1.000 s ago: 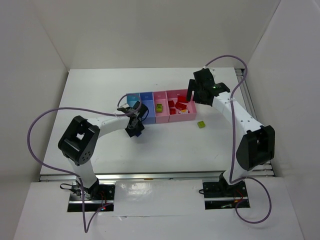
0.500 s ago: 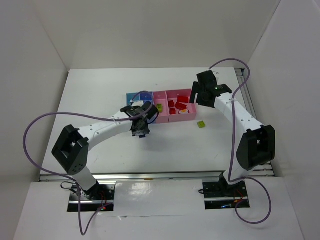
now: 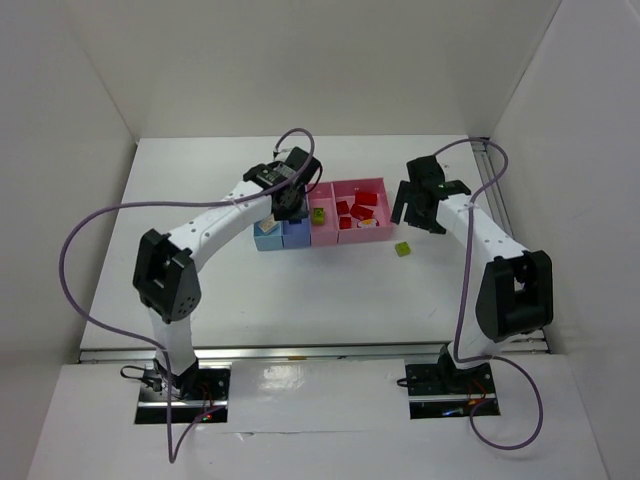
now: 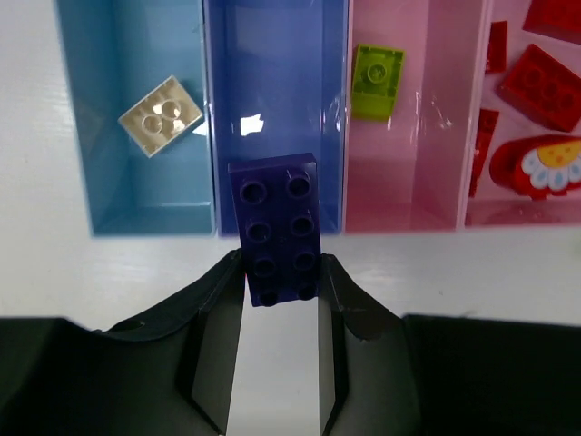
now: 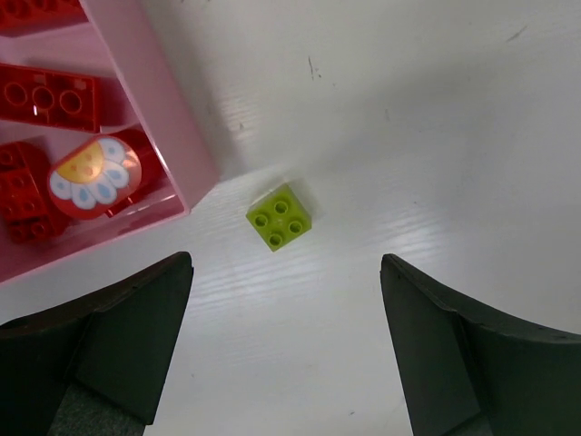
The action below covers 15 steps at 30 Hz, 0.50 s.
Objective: Sort the legos into containers by color
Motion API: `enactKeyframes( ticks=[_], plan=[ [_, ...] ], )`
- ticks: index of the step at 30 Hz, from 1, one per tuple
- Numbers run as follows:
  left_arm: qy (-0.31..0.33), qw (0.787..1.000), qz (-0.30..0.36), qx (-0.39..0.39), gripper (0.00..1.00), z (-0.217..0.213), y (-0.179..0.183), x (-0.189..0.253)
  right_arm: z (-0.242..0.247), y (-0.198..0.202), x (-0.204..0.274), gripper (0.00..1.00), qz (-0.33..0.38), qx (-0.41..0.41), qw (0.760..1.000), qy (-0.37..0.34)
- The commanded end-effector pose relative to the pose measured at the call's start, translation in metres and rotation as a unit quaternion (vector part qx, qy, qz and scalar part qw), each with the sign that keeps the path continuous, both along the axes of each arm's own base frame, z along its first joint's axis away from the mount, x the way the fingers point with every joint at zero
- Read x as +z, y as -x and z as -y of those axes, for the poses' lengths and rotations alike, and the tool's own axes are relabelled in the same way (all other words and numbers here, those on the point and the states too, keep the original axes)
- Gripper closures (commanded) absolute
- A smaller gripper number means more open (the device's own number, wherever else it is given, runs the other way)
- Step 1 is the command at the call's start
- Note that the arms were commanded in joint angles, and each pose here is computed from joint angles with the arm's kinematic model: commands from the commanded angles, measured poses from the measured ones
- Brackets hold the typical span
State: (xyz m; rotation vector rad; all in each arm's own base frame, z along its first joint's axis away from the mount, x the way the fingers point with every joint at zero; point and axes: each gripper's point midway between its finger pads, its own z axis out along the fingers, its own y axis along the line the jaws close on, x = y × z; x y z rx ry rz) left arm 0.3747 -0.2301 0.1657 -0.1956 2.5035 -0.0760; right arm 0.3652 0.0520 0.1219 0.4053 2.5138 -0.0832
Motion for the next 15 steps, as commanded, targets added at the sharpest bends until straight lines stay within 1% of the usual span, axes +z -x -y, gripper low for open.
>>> enactKeyframes(
  ticks=[1, 3, 5, 7, 9, 10, 12, 14, 15],
  plan=[
    [-0.016, 0.999, -0.024, -0.016, 0.88, -0.001, -0.021, -0.022, -0.003, 0.005, 0.009, 0.09, 0.016, 0.003, 1.0, -0.016],
    [-0.017, 1.0, -0.012, -0.017, 0.87, 0.005, -0.033, -0.02, 0.002, 0.012, 0.001, 0.09, 0.006, -0.003, 1.0, -0.014],
    [-0.018, 1.0, -0.015, -0.005, 0.85, 0.0, -0.047, -0.027, 0.002, 0.017, -0.002, 0.09, 0.001, 0.0, 1.0, -0.016],
    [-0.016, 1.0, -0.015, 0.005, 0.74, -0.004, -0.052, -0.029, 0.0, 0.02, -0.006, 0.09, -0.005, 0.003, 1.0, -0.021],
    [-0.019, 1.0, -0.021, 0.01, 0.59, -0.008, -0.055, -0.035, -0.002, 0.02, -0.008, 0.09, -0.006, 0.006, 1.0, -0.026],
    [-0.019, 0.999, -0.021, 0.015, 0.45, -0.012, -0.057, -0.035, -0.002, 0.02, -0.012, 0.09, -0.011, 0.006, 1.0, -0.025],
    [-0.018, 1.0, -0.024, 0.009, 0.3, -0.011, -0.056, -0.035, -0.003, 0.024, -0.019, 0.09, -0.022, 0.013, 0.999, -0.026],
    [-0.018, 1.0, -0.022, -0.003, 0.27, -0.009, -0.057, -0.032, -0.005, 0.024, -0.025, 0.09, -0.029, 0.015, 0.999, -0.029],
    [-0.015, 1.0, -0.024, -0.005, 0.27, -0.008, -0.056, -0.033, -0.007, 0.023, -0.029, 0.09, -0.033, 0.022, 0.999, -0.031]
  ],
)
